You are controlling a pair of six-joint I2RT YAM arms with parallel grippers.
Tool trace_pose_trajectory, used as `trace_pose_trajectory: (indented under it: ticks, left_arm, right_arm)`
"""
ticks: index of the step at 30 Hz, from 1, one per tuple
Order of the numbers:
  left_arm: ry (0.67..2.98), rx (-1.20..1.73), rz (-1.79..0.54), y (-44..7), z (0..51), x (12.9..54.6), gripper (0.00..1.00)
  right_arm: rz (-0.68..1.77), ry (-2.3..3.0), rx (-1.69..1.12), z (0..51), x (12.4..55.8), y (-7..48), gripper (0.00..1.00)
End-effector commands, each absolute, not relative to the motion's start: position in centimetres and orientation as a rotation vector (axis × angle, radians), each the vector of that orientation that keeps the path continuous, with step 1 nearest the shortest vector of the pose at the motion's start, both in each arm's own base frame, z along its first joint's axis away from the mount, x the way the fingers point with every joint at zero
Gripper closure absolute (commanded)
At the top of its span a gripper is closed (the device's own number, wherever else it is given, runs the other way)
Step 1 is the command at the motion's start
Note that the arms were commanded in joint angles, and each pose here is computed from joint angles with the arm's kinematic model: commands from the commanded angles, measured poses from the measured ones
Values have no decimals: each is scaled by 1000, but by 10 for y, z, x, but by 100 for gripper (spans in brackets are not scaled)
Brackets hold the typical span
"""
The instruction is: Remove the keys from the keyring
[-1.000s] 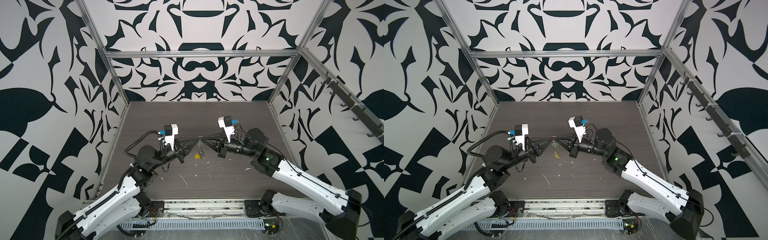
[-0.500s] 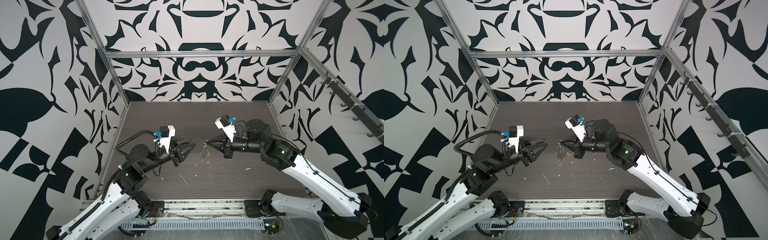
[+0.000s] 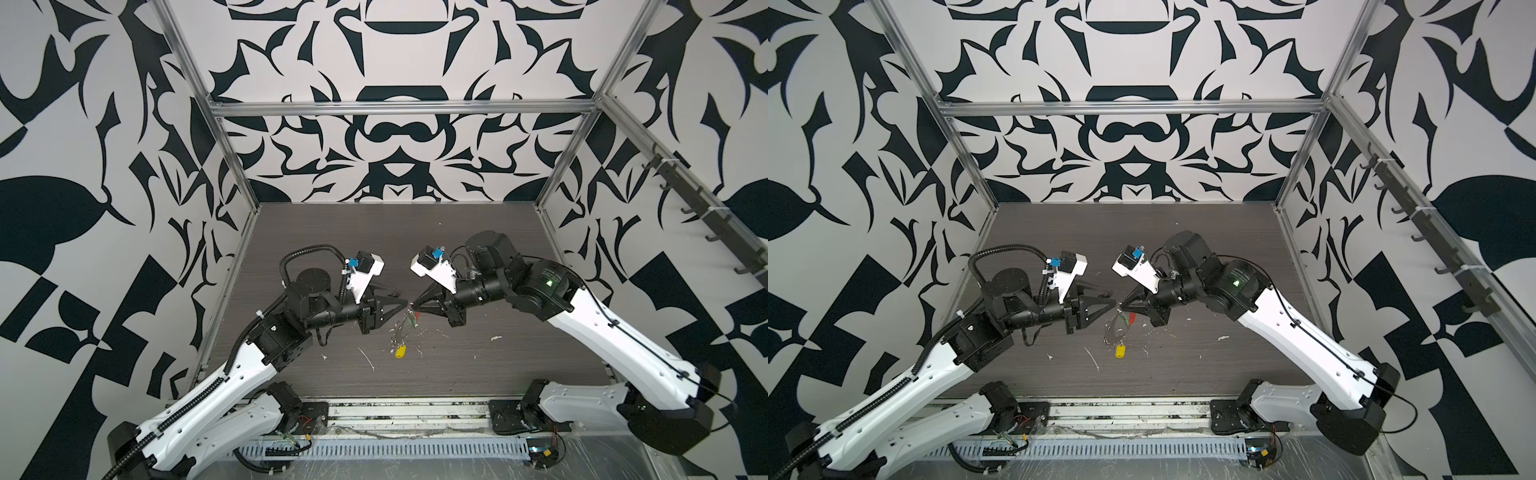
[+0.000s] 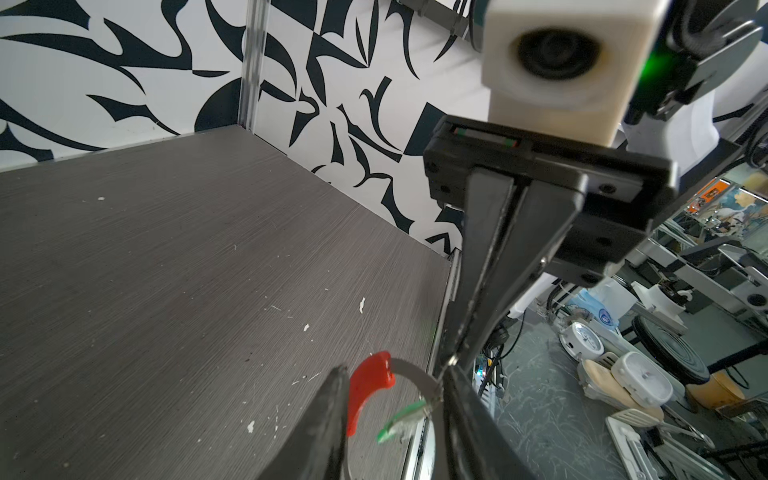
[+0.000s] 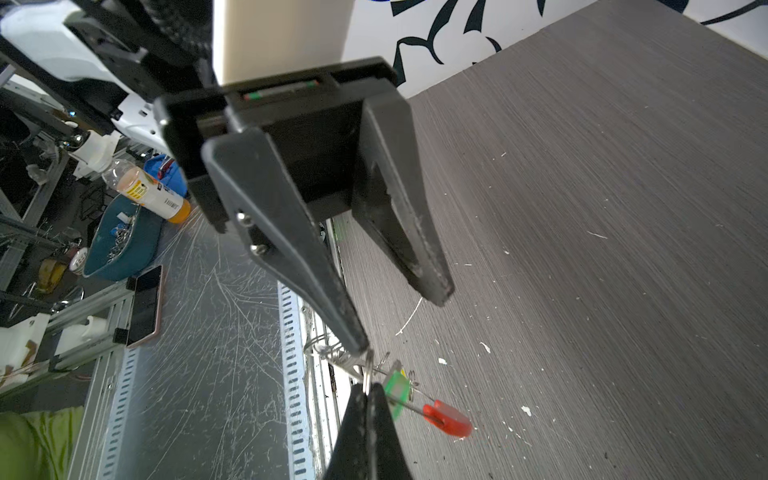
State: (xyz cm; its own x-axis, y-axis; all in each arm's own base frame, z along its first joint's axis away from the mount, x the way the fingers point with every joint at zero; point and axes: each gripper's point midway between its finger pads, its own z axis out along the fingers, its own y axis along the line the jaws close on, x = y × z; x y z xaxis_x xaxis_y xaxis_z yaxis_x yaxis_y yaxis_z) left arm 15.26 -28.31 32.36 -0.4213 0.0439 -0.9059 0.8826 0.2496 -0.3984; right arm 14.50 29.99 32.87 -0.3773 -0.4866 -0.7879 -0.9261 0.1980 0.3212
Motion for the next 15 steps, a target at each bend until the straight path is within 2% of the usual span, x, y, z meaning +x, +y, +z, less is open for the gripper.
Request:
trace_pose_trajectory:
  ticks: [1,11,15]
  left_arm:
    - [1650,912,-1312,-285,338,144,64]
    - [1600,968,-1390,-289,342,132,69]
    - [1608,973,-1398,-290,341,131,78]
  right_arm:
    - [1123,1846,-1357,351,138,302,100]
    - [1110,1850,-1336,351,145,306,100]
    - [1098,1845,-1326,352,147,306,100]
